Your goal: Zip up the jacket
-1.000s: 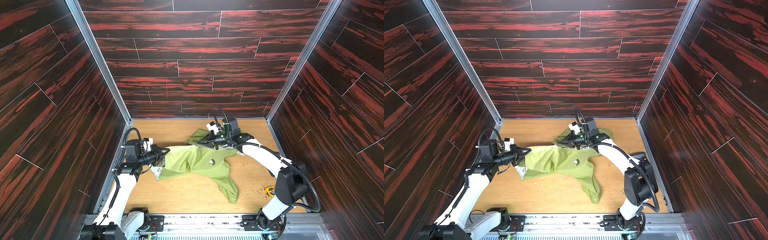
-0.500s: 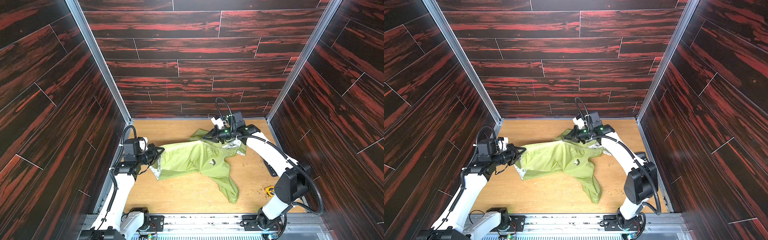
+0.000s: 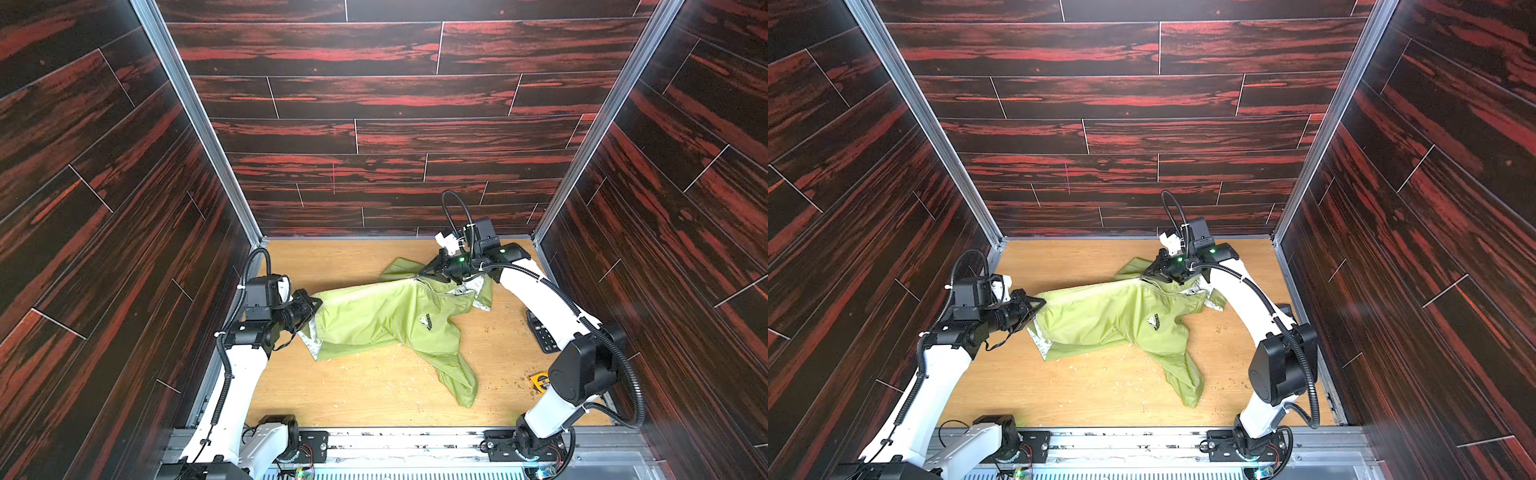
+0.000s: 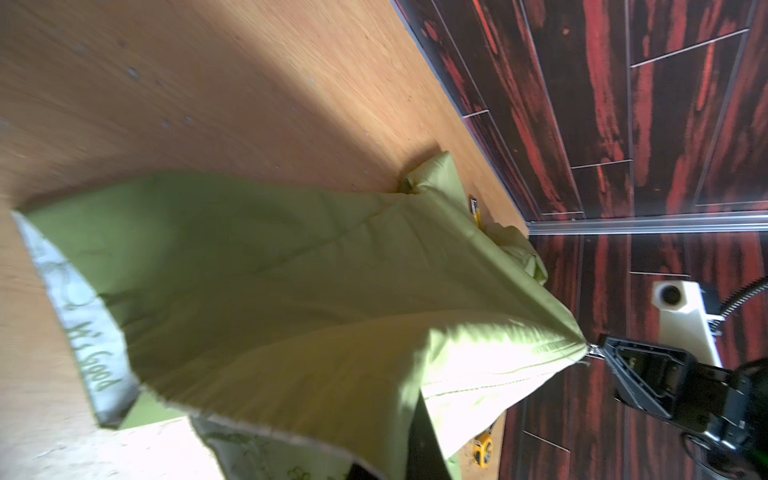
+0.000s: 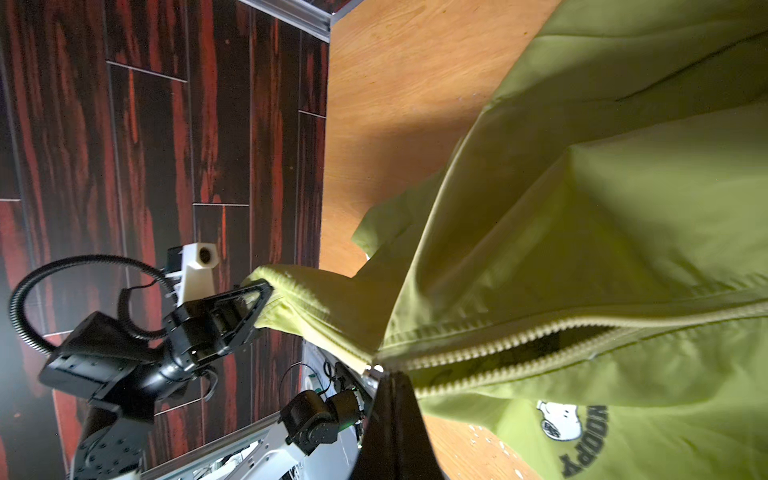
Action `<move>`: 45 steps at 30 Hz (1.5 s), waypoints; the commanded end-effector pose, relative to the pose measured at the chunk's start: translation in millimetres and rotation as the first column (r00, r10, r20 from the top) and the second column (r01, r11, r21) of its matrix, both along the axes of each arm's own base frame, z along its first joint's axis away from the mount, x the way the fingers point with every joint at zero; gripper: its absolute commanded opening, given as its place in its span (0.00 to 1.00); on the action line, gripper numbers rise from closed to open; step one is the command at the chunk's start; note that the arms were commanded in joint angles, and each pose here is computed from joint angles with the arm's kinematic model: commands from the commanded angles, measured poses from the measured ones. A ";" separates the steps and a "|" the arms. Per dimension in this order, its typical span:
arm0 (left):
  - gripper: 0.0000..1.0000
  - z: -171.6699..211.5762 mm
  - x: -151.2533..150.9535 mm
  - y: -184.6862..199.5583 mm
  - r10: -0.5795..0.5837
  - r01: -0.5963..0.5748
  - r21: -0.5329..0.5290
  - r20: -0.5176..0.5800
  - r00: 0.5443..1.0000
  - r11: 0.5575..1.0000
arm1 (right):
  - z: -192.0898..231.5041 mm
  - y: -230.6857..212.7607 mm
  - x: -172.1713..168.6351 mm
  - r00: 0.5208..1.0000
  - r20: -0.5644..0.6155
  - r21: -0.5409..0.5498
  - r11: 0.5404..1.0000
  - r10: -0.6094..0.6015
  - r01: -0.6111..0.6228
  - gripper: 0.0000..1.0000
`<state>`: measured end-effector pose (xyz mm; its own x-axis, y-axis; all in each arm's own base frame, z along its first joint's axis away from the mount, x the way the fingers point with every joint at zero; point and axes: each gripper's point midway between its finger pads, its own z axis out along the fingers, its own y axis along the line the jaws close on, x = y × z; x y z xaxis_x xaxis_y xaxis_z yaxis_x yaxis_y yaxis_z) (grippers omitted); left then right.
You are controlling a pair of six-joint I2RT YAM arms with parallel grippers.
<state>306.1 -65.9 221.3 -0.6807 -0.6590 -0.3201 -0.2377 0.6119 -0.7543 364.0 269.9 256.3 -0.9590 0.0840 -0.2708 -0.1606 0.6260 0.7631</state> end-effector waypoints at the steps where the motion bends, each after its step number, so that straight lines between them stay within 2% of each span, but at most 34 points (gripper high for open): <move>1: 0.00 2.0 -1.7 19.2 0.053 -0.053 0.099 0.002 0.999 0.994 | -7.8 -17.1 11.3 0.999 0.013 -0.073 0.997 -0.031 0.032 0.00; 17: 0.00 -13.6 -13.3 54.3 0.158 -0.130 0.305 -0.071 0.985 0.943 | -14.9 -70.6 23.7 0.990 0.050 -0.213 0.966 -0.136 0.143 0.00; 26: 0.00 -22.6 -17.2 74.3 0.234 -0.179 0.391 -0.098 0.967 0.903 | -22.0 -126.9 34.7 0.962 0.080 -0.310 0.911 -0.261 0.273 0.00; 36: 0.00 -30.7 -16.6 83.4 0.267 -0.193 0.426 -0.121 0.956 0.884 | -29.0 -189.9 39.9 0.907 0.106 -0.389 0.822 -0.409 0.416 0.00; 41: 0.00 -33.4 -16.0 86.6 0.277 -0.196 0.440 -0.129 0.952 0.876 | -33.7 -202.4 40.6 0.887 0.111 -0.423 0.786 -0.448 0.450 0.00; 45: 0.00 -33.8 -12.5 87.1 0.268 -0.185 0.445 -0.131 0.954 0.876 | -35.8 -202.2 42.9 0.879 0.104 -0.416 0.782 -0.466 0.464 0.00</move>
<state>294.8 -0.5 182.6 -0.6341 -0.6342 -0.4424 -0.4680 0.7702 -0.4332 408.1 91.2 209.3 -0.8769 0.3609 -0.3175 0.1872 0.8648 0.4659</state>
